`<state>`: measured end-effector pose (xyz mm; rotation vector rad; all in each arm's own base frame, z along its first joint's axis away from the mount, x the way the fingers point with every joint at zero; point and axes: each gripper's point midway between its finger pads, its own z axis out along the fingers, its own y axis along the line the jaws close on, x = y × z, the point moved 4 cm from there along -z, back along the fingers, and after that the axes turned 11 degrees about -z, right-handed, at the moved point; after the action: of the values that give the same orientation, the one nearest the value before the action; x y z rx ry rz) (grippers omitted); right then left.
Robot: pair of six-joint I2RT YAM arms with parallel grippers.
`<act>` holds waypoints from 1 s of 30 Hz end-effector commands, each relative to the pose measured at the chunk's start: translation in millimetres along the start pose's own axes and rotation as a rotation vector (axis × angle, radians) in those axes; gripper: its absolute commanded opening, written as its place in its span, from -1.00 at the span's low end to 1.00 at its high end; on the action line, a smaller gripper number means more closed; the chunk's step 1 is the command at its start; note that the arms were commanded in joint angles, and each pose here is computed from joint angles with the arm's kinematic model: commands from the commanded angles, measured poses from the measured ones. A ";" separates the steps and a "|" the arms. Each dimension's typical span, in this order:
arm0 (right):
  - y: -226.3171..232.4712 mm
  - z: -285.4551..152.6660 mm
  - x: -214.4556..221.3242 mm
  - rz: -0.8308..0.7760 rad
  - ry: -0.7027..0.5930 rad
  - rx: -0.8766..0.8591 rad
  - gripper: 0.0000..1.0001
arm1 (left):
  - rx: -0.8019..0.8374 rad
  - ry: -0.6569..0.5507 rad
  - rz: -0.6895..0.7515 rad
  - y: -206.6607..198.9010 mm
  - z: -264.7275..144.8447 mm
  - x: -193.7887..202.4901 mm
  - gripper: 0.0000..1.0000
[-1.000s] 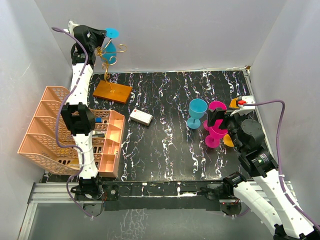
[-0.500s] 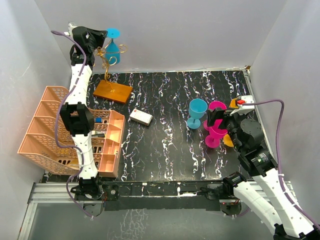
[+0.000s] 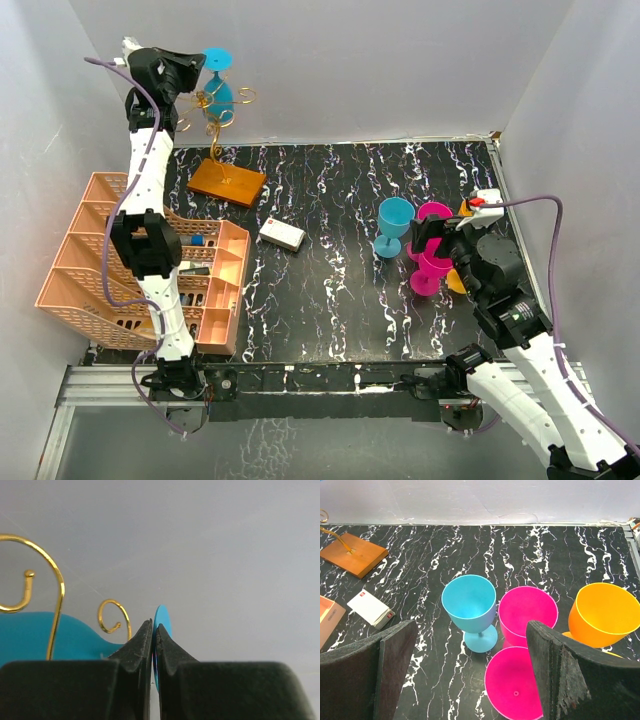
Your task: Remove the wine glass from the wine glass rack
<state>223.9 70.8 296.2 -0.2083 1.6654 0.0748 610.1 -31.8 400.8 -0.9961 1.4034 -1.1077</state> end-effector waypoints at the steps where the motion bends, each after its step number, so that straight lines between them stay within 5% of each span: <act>1: 0.3 -1.0 -20.2 0.024 -0.060 -0.006 0.98 | 0.145 0.002 0.012 -66.6 -38.3 -10.8 -1.00; 18: 0.7 -0.2 -18.5 0.022 -0.055 -0.006 0.98 | 0.161 -0.072 0.034 -65.1 -47.4 -53.7 -1.00; 30: 1.9 2.5 -17.4 0.020 -0.040 -0.009 0.98 | 0.290 -0.072 -0.040 -60.8 -12.1 -65.1 -1.00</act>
<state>225.9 73.7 289.5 -0.2166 1.6962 0.0845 610.0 19.4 430.1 -0.9711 1.2720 -1.1643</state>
